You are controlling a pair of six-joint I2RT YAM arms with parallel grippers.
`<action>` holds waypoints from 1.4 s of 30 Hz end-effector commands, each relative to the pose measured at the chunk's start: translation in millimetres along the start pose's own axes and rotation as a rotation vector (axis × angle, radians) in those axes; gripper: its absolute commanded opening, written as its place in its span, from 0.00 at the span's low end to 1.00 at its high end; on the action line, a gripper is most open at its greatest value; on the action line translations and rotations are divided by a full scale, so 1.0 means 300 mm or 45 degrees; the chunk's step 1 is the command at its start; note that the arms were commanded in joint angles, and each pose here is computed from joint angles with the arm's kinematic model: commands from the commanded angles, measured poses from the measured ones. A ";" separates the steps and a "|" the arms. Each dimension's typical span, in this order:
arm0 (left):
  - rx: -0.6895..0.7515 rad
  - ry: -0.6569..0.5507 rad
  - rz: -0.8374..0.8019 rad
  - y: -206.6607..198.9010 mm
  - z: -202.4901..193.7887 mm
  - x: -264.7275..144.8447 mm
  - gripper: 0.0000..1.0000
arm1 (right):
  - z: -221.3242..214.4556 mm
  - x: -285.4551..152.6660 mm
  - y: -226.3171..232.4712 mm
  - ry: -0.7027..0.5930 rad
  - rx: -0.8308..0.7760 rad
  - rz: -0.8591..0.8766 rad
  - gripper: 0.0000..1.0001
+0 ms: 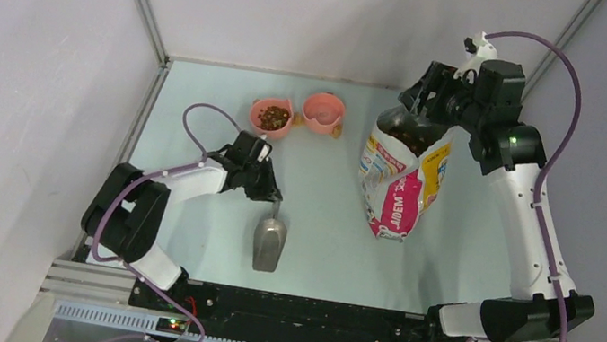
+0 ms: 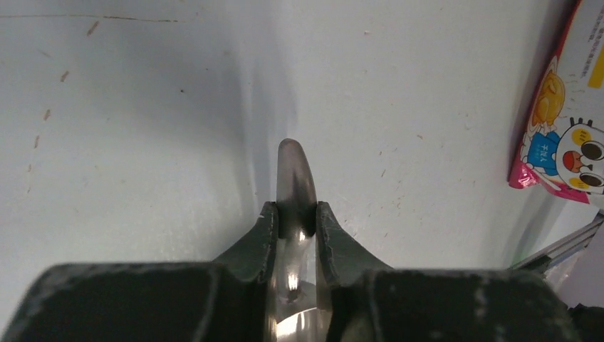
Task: Serve the pet food
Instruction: Pick up the spatula from the center of the board.
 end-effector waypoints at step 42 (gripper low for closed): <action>-0.207 -0.513 -0.447 -0.399 0.486 -0.616 0.00 | -0.568 0.364 0.572 0.444 -0.312 0.433 0.22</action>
Point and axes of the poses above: each gripper's point midway between its finger pads, its own x axis out along the fingers, its own y axis along the line the jaws close on, z = x × y, the point moved 6 cm from there along -x, back along the fingers, and after that the axes turned 3 degrees about -x, right-handed, at the moved point
